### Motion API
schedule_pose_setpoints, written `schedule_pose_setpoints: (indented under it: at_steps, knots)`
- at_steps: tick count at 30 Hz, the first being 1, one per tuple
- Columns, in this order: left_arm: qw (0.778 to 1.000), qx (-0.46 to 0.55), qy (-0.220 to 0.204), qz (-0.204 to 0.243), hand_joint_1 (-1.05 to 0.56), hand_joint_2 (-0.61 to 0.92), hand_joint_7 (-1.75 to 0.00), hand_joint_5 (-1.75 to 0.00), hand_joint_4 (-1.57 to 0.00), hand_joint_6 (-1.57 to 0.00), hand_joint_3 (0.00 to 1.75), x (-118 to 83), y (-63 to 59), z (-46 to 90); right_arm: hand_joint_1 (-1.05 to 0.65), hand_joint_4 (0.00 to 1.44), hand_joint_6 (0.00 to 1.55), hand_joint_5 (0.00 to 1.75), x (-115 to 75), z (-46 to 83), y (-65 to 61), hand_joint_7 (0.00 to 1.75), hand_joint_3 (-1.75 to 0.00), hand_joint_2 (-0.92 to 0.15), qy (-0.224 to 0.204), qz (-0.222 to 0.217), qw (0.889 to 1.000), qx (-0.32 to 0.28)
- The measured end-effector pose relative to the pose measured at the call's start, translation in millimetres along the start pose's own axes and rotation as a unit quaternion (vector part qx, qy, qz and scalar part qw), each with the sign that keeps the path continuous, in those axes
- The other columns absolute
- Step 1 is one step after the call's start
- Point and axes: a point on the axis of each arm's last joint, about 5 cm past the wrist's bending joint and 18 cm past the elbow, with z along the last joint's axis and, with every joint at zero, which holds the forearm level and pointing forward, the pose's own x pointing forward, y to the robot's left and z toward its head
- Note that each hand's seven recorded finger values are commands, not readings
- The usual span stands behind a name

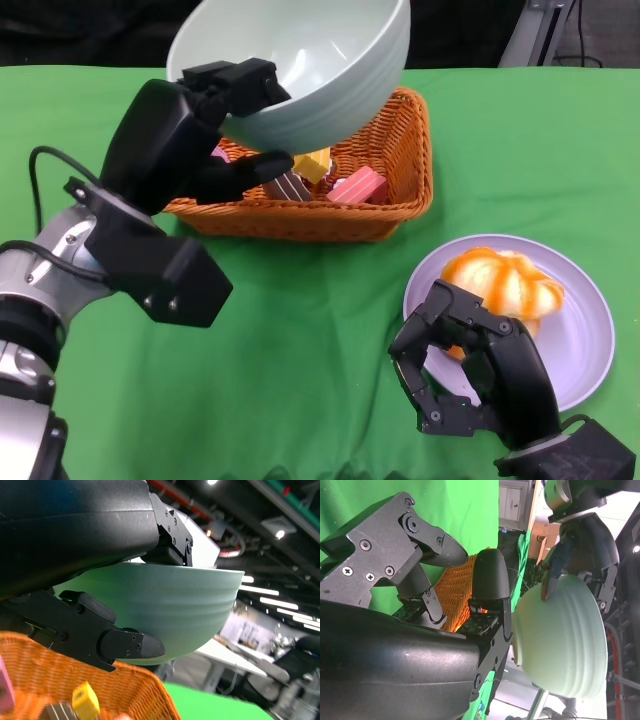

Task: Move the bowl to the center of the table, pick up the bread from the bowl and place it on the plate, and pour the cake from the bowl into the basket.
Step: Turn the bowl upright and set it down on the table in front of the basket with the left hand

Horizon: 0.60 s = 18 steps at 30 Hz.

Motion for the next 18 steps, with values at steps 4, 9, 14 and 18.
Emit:
schedule_pose_setpoints:
  at_steps: [4, 9, 14, 18]
  knots:
    - [1.000, 0.007, -0.003, -0.001, -0.14, 0.80, -1.29, -1.75, -0.62, -0.66, 0.64, -4.6, -5.4, -0.5, -0.10, 0.80, 0.62, 1.74, -0.1, 0.0, -0.4, 1.46, -1.13, -0.44, 0.000, 0.000, 1.000, -0.001]
    - [0.994, 0.109, -0.028, -0.010, -0.13, 0.89, -1.33, -1.75, -0.65, -0.67, 0.36, -22.0, -10.5, -9.1, -0.12, 0.80, 0.62, 1.74, 0.1, 0.0, 0.4, 1.44, -1.11, -0.45, 0.000, 0.000, 1.000, 0.001]
    - [0.981, 0.175, -0.083, 0.003, -0.22, 0.92, -1.48, -1.75, -0.64, -0.55, 0.24, -43.9, -8.6, -18.2, -0.13, 0.80, 0.63, 1.74, 0.1, 0.0, 0.1, 1.42, -1.10, -0.46, 0.000, 0.000, 1.000, 0.000]
    - [0.975, 0.188, -0.118, 0.006, -0.15, 0.92, -1.62, -1.75, -0.64, -0.47, 0.23, -61.5, -7.2, -22.8, -0.14, 0.80, 0.63, 1.74, -1.1, -0.8, -2.0, 1.40, -1.06, -0.48, 0.003, -0.002, 1.000, -0.001]
